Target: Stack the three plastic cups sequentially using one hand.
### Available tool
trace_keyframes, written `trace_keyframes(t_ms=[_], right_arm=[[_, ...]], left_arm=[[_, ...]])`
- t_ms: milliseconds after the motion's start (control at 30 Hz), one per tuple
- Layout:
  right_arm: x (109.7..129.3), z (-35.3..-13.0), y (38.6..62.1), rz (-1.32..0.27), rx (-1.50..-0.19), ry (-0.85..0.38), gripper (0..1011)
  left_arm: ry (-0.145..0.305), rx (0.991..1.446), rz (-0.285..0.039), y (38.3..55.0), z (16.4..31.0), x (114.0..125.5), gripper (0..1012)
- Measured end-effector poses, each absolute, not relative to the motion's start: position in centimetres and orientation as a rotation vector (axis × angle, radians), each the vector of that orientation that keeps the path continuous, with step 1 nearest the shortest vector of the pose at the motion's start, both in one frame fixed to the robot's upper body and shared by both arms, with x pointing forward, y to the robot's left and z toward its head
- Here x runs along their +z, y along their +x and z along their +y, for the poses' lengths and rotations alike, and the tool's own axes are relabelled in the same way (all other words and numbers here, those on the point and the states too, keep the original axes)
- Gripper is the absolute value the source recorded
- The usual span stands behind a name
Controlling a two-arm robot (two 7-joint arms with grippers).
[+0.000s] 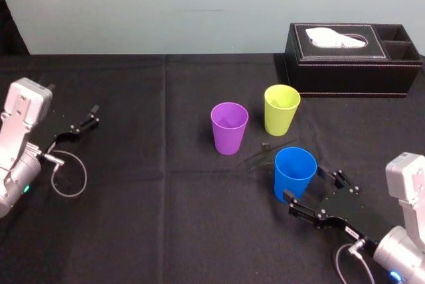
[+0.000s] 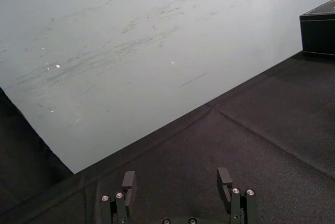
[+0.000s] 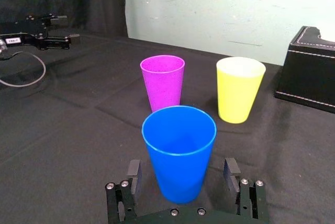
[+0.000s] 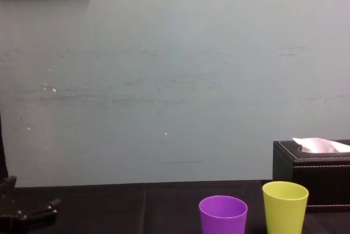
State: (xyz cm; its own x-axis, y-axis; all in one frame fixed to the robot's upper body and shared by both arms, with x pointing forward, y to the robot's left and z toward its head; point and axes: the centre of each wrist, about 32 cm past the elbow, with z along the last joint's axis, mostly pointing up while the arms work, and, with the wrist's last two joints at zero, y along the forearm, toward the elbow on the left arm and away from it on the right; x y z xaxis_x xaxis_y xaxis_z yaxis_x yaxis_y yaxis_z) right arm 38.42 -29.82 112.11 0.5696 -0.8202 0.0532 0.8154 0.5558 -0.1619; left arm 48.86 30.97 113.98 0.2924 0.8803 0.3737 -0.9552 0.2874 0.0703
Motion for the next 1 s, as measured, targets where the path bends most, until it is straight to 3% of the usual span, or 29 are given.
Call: trace_keyframes(t_ms=[533, 1000], right_arm=[[112.8, -28.0, 40.7, 0.017, -0.968, -0.195, 1000], [112.9, -27.6, 41.1, 0.018, -0.973, -0.201, 1000]], left_arm=[[0.304, 1.248, -0.285, 48.9, 31.0, 114.0, 1011], [0.304, 1.248, -0.285, 48.9, 31.0, 114.0, 1011]])
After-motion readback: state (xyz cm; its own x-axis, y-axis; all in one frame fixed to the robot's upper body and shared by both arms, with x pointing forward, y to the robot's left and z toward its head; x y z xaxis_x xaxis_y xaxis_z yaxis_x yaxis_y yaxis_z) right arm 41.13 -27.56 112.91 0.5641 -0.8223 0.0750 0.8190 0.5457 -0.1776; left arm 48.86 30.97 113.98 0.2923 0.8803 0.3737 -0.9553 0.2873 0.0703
